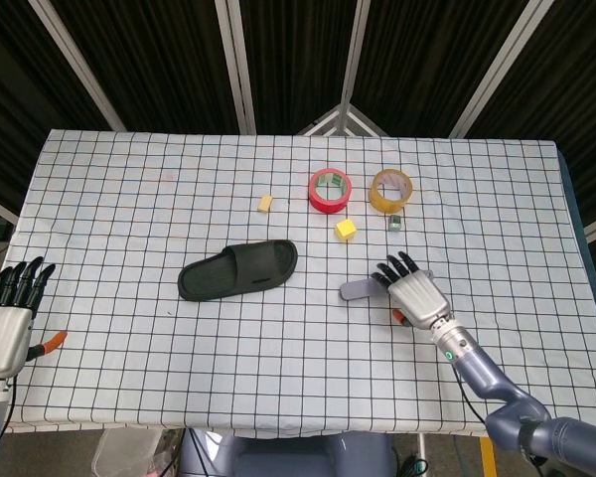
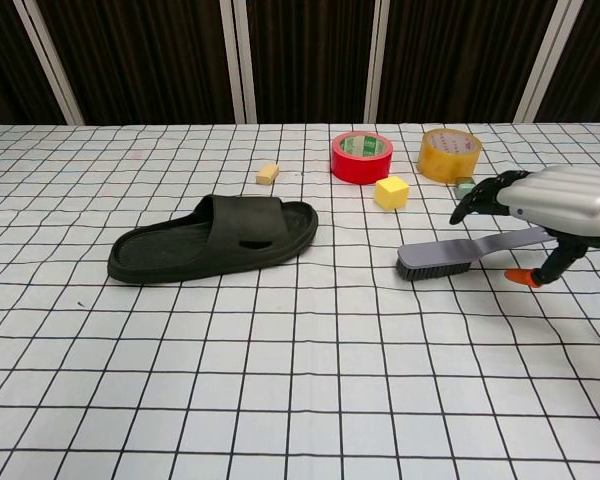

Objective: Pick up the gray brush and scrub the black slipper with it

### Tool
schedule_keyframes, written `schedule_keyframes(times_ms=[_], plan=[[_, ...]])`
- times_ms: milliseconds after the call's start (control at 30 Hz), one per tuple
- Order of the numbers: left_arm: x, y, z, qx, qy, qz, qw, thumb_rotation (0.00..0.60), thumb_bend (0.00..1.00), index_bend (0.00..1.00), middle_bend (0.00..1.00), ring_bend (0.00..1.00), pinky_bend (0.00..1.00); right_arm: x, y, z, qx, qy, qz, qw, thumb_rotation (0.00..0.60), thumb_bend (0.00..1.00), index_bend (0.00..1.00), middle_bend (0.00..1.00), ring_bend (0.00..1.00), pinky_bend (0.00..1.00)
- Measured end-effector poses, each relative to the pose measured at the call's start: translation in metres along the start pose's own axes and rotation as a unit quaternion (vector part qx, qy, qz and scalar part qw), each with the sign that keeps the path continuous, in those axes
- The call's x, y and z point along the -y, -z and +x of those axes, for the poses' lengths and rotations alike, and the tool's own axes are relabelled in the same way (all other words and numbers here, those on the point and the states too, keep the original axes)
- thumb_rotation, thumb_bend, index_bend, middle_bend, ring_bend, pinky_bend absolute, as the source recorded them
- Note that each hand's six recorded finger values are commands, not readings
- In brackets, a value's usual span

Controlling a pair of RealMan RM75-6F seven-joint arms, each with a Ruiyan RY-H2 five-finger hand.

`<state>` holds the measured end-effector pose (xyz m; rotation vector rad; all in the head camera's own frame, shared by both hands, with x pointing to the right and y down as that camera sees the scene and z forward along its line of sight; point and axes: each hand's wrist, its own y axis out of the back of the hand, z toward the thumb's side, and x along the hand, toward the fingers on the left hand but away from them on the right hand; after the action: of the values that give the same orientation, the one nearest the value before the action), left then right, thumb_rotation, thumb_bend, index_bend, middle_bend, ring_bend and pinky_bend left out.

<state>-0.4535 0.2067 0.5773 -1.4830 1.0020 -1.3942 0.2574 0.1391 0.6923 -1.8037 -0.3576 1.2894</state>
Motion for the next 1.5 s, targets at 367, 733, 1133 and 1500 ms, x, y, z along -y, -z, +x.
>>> schedule_keyframes(times_ms=[367, 733, 1133, 1500], plan=[[0.002, 0.003, 0.002, -0.003, 0.008, 0.0, 1.0, 0.6, 0.08, 0.0, 0.0, 0.0, 0.07, 0.002, -0.02, -0.019, -0.018, -0.011, 0.014, 0.9997, 0.6, 0.45, 0.19, 0.15, 0.05, 0.0], [0.0, 0.006, 0.002, -0.007, 0.008, -0.002, 0.9999, 0.6, 0.08, 0.0, 0.0, 0.0, 0.07, 0.004, -0.03, -0.031, -0.023, -0.018, 0.024, 0.9993, 0.6, 0.45, 0.23, 0.17, 0.07, 0.0], [0.001, 0.007, 0.002, -0.01, 0.013, -0.002, 0.9999, 0.6, 0.08, 0.0, 0.0, 0.0, 0.07, 0.002, -0.034, -0.04, -0.026, -0.017, 0.03, 0.9991, 0.6, 0.45, 0.27, 0.18, 0.08, 0.0], [0.0, 0.01, 0.002, -0.013, 0.015, -0.004, 0.9998, 0.6, 0.08, 0.0, 0.0, 0.0, 0.07, 0.004, -0.04, -0.045, -0.031, -0.019, 0.038, 0.9986, 0.6, 0.45, 0.34, 0.22, 0.11, 0.03]])
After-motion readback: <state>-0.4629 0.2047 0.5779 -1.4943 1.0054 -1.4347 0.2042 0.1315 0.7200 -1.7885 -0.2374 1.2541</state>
